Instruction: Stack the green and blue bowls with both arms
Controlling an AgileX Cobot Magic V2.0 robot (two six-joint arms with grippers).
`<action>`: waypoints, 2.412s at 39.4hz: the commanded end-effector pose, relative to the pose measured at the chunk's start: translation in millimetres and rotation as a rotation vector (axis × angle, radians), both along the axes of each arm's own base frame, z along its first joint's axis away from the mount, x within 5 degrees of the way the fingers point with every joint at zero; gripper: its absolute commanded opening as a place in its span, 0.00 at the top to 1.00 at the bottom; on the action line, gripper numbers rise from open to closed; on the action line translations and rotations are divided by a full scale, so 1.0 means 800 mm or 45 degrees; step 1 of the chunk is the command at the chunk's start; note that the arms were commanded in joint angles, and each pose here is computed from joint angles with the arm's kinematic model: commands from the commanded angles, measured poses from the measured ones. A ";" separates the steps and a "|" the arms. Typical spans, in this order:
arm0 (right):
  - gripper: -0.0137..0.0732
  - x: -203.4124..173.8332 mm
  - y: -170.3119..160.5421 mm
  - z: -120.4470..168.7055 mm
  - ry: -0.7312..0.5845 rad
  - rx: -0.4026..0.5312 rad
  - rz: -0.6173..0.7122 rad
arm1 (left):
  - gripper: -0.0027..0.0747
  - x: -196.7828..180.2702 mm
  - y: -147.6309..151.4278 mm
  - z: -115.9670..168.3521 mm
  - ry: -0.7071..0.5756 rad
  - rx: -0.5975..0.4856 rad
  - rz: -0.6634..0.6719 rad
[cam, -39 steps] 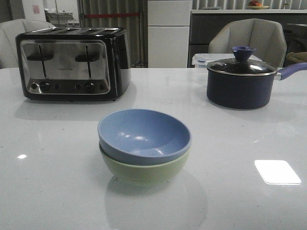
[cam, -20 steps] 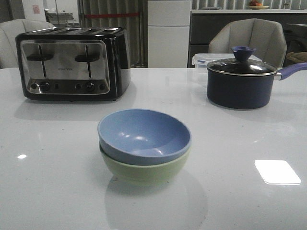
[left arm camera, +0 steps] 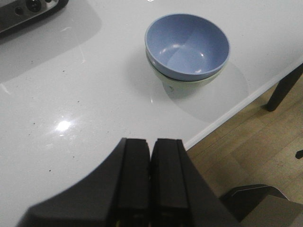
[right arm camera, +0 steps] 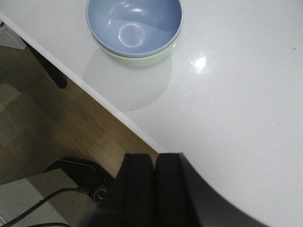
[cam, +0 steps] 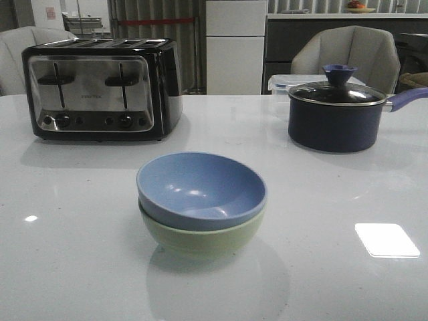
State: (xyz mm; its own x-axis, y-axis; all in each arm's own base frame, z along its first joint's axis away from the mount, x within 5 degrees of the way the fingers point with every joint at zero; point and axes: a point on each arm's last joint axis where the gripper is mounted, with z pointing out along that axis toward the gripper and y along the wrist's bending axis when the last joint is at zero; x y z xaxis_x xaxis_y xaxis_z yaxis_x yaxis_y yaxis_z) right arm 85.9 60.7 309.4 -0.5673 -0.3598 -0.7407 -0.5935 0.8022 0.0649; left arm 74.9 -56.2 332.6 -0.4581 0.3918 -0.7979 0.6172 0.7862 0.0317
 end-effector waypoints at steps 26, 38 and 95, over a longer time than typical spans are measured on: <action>0.82 0.004 0.001 0.015 -0.084 0.060 -0.019 | 0.84 -0.024 0.060 -0.097 -0.827 -0.370 0.614; 0.82 0.004 0.001 0.015 -0.084 0.060 -0.019 | 0.84 -0.029 0.068 -0.133 -1.007 -0.430 0.739; 0.82 -0.011 -0.041 0.002 -0.464 0.163 -0.384 | 0.84 -0.027 0.068 -0.140 -1.012 -0.433 0.738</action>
